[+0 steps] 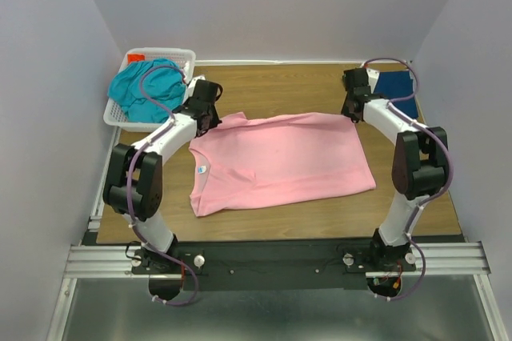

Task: Fold and stack the t-shirts
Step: Fold the tshirt

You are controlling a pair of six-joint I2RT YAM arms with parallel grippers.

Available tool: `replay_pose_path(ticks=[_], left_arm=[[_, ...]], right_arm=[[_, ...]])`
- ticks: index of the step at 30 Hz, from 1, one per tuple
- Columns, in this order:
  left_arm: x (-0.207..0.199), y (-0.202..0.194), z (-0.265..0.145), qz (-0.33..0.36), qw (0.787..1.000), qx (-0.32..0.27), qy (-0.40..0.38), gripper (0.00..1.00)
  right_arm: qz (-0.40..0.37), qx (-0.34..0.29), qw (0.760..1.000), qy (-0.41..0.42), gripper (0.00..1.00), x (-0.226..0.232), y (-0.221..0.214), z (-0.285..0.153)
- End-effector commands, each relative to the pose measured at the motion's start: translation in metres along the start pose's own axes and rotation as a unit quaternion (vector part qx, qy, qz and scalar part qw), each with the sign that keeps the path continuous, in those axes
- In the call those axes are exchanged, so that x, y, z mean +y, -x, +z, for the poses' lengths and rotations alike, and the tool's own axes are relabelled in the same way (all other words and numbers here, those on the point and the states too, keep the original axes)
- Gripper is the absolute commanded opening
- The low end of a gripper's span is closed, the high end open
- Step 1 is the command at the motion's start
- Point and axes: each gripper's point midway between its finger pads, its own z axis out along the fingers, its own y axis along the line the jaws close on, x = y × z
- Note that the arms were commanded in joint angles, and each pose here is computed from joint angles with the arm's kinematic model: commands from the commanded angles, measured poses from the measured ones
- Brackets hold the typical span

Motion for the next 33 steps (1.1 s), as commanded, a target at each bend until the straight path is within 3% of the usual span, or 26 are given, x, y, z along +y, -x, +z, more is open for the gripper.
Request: replay_pose_path(ticks=[1,14,33], left_arm=[[0.001,-0.020,-0.017,-0.023,1.000,-0.004,-0.010,0.00],[0.012,-0.078,-0.079,-0.052,0.998,-0.005,-0.045,0.00],[0.025,-0.139,-0.106,-0.053,0.996,0.035,-0.062,0.00]], right_arm=[[0.015,0.003,1.000,-0.003,0.01,-0.011,-0.012,-0.011],[0.012,-0.014,1.000,-0.022,0.01,-0.040,-0.022,-0.042],[0.010,-0.018,0.999,-0.042,0.01,-0.057,-0.034,-0.053]])
